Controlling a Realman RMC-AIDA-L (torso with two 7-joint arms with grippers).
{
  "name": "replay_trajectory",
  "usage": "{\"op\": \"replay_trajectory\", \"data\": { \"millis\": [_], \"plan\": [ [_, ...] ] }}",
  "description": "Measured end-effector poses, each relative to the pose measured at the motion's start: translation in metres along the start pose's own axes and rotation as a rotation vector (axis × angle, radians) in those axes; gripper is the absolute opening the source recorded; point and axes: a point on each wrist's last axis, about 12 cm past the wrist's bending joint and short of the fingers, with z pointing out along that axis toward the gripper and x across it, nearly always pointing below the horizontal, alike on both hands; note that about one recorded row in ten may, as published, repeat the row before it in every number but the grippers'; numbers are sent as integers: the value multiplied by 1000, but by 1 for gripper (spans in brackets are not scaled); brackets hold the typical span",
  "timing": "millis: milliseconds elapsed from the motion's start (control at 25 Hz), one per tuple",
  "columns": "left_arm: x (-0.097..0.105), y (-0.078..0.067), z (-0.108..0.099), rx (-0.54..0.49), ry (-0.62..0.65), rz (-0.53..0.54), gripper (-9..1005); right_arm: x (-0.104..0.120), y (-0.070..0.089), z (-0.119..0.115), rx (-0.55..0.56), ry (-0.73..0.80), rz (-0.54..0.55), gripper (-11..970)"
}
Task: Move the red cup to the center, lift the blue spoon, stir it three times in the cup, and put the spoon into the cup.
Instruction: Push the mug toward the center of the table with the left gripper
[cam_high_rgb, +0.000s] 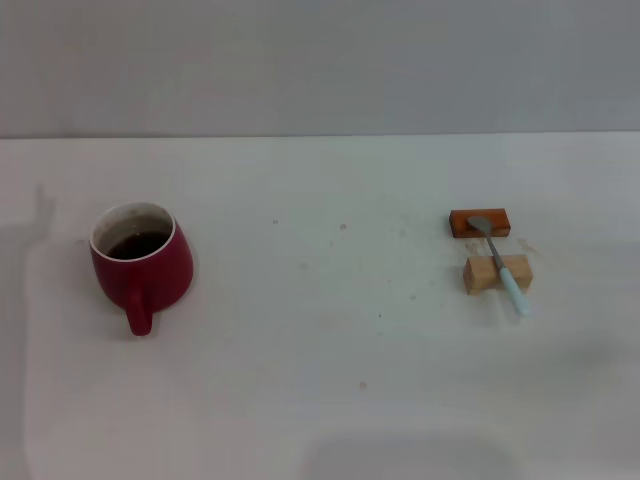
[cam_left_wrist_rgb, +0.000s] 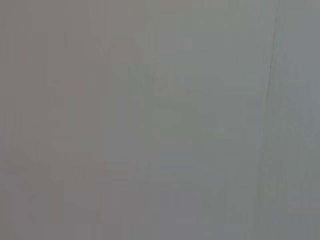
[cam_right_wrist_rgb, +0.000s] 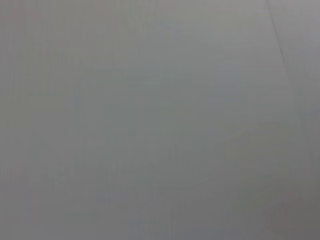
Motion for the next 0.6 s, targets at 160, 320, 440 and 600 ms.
{"op": "replay_trajectory", "data": {
  "millis": [160,320,440,600],
  "plan": [
    [0,0,0,-3,0,-1,837,0,1,1,-2,-1,1,752],
    [0,1,0,-4,0,-1,815,0,1,1,-3,-2,2,752],
    [0,1,0,-3,2,1,798,0,1,1,-4,-2,2,752],
    [0,1,0,0,4,4,776,0,2,0,-5,-1,2,752]
  ]
}}
